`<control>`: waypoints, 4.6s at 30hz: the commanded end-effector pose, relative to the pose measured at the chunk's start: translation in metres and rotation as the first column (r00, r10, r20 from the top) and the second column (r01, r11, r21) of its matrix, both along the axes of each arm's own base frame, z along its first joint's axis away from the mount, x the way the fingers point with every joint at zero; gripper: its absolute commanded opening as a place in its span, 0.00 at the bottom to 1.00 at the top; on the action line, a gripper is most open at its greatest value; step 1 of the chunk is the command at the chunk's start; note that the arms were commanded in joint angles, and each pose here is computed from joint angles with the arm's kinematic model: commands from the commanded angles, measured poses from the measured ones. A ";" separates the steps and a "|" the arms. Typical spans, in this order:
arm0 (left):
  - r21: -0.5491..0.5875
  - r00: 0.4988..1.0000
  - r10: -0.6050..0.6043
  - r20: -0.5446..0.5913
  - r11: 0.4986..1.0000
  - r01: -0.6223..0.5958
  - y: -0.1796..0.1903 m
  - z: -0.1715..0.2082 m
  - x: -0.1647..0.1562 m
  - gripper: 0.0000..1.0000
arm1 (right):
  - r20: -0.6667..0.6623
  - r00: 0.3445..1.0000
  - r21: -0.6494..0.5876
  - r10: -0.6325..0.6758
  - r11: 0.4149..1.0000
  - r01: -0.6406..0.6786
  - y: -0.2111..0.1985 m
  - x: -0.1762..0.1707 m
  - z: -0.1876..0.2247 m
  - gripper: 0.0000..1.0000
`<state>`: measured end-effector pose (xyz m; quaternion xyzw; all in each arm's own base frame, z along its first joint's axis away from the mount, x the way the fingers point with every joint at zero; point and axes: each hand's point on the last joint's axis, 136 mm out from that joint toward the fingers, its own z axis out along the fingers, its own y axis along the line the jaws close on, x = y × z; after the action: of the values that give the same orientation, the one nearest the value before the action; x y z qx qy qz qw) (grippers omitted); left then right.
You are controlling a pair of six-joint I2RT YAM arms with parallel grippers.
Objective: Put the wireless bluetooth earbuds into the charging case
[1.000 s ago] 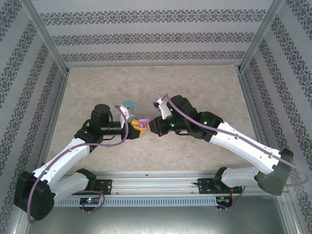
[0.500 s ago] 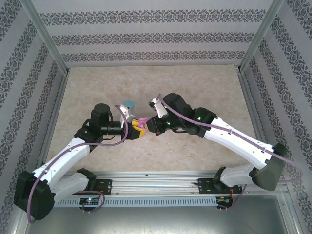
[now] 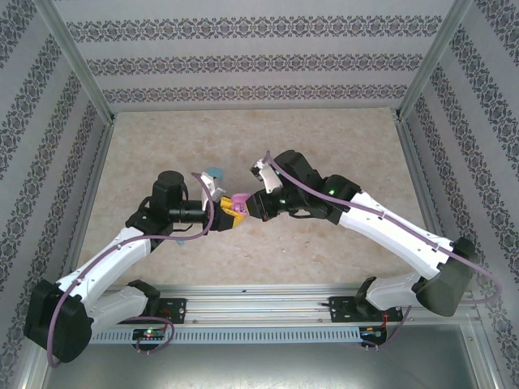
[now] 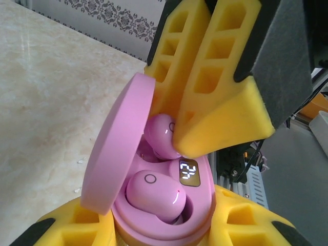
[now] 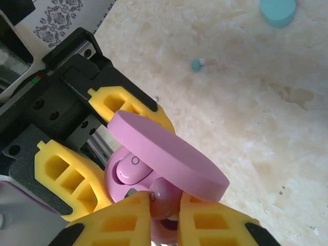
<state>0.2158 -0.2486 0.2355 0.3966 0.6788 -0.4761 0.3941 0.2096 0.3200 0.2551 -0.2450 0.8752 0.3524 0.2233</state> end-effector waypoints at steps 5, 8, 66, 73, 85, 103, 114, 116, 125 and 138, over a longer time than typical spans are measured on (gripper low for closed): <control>-0.072 0.992 -0.051 0.115 0.996 0.059 -0.007 0.036 -0.002 0.12 | -0.067 0.998 -0.022 0.009 1.000 -0.010 -0.002 0.001 -0.004 0.24; -0.088 0.993 -0.047 0.110 0.994 0.057 -0.007 0.036 -0.002 0.12 | -0.066 0.998 -0.024 0.000 1.000 -0.002 -0.001 0.004 -0.001 0.29; -0.091 0.983 -0.018 0.180 0.995 0.035 -0.009 0.040 0.009 0.15 | -0.206 0.900 0.196 -0.384 0.885 0.422 -0.033 0.052 0.033 0.56; -0.093 0.983 -0.011 0.182 0.995 0.029 -0.009 0.043 0.013 0.15 | -0.304 0.897 0.206 -0.322 0.896 0.392 -0.012 0.051 0.018 0.59; -0.084 0.986 0.074 0.151 0.995 -0.062 -0.008 0.042 0.031 0.15 | -0.443 0.854 0.322 -0.274 0.840 0.436 -0.008 0.034 0.005 0.63; -0.085 0.983 0.133 0.127 0.989 -0.123 -0.007 0.044 0.044 0.17 | -0.502 0.847 0.456 -0.176 0.778 0.432 0.004 0.027 0.024 0.42; -0.067 0.968 0.129 0.217 0.991 -0.117 -0.001 0.053 0.033 0.51 | -0.528 0.830 0.509 -0.180 0.716 0.479 0.004 0.043 0.031 0.22; -0.051 0.960 0.147 0.239 0.989 -0.138 0.004 0.053 0.031 0.59 | -0.533 0.818 0.503 -0.214 0.698 0.510 -0.002 0.052 0.028 0.22; 0.130 0.871 0.432 0.236 0.874 -0.469 0.052 0.026 0.066 0.75 | -0.526 0.734 0.344 -0.431 0.681 0.647 -0.056 0.108 -0.018 0.22; 0.286 0.666 0.738 -0.108 0.665 -0.690 0.124 -0.029 0.156 0.67 | -0.523 0.706 0.187 -0.478 0.743 0.642 -0.091 0.221 -0.123 0.23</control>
<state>0.3684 -0.1328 0.2063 0.1172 0.8596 -0.2313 0.4404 0.4127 0.2228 0.1405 0.2143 0.8539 0.4503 0.1491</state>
